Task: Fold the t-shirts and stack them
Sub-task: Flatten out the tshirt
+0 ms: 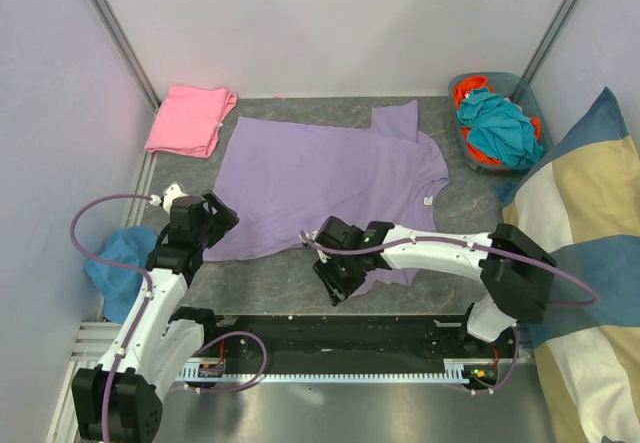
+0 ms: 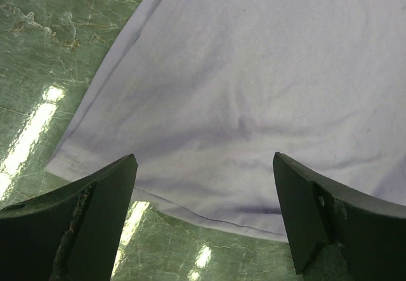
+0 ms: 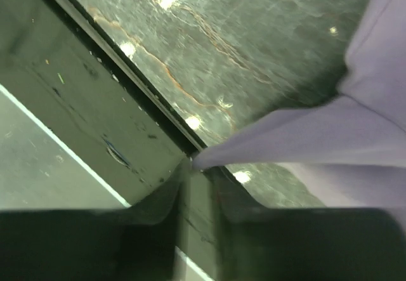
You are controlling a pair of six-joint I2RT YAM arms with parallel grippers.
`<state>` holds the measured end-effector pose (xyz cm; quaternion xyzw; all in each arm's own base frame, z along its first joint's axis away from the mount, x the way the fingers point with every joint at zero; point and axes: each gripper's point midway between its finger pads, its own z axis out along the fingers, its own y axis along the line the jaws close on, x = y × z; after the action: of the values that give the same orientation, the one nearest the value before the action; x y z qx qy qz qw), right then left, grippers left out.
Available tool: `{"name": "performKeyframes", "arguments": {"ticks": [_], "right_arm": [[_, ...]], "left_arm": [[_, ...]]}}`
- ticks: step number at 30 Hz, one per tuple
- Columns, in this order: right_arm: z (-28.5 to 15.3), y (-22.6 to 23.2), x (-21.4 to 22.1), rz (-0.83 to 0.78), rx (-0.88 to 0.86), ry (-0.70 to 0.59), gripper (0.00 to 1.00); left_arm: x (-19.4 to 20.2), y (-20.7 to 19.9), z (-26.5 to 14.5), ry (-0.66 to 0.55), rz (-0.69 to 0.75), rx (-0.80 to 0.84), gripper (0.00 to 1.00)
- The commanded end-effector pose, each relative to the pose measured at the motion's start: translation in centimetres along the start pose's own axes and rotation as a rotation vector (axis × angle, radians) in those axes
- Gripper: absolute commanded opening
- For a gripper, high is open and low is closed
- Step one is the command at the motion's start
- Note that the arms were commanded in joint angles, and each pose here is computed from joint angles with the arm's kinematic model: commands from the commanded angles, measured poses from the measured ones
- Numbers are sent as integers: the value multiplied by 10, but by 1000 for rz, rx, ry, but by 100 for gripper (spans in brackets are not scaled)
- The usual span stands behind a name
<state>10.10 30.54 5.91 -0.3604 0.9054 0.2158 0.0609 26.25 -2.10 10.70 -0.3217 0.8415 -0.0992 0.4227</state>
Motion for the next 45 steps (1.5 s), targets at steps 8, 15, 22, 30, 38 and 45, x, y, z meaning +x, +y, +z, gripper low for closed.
{"name": "performKeyframes", "arguments": {"ticks": [8,15,22,30,38,45], "right_arm": [[-41,-31,-42,194,246,-350,74],[-84,-89,-21,433,516,-540,79],[-102,-170,-48,629,738,-620,83],[-104,-277,-107,750,697,-643,83],[-69,-328,-126,811,583,-590,84],[-66,-376,-123,869,616,-552,84]], "left_arm": [[1,-3,1,3,25,17,96],[-9,-17,4,-8,26,52,95],[-10,-21,3,-7,32,68,95],[-8,-15,-3,-16,36,66,95],[-9,-11,-3,-25,36,47,95],[-9,-9,-2,-24,39,34,95]]}}
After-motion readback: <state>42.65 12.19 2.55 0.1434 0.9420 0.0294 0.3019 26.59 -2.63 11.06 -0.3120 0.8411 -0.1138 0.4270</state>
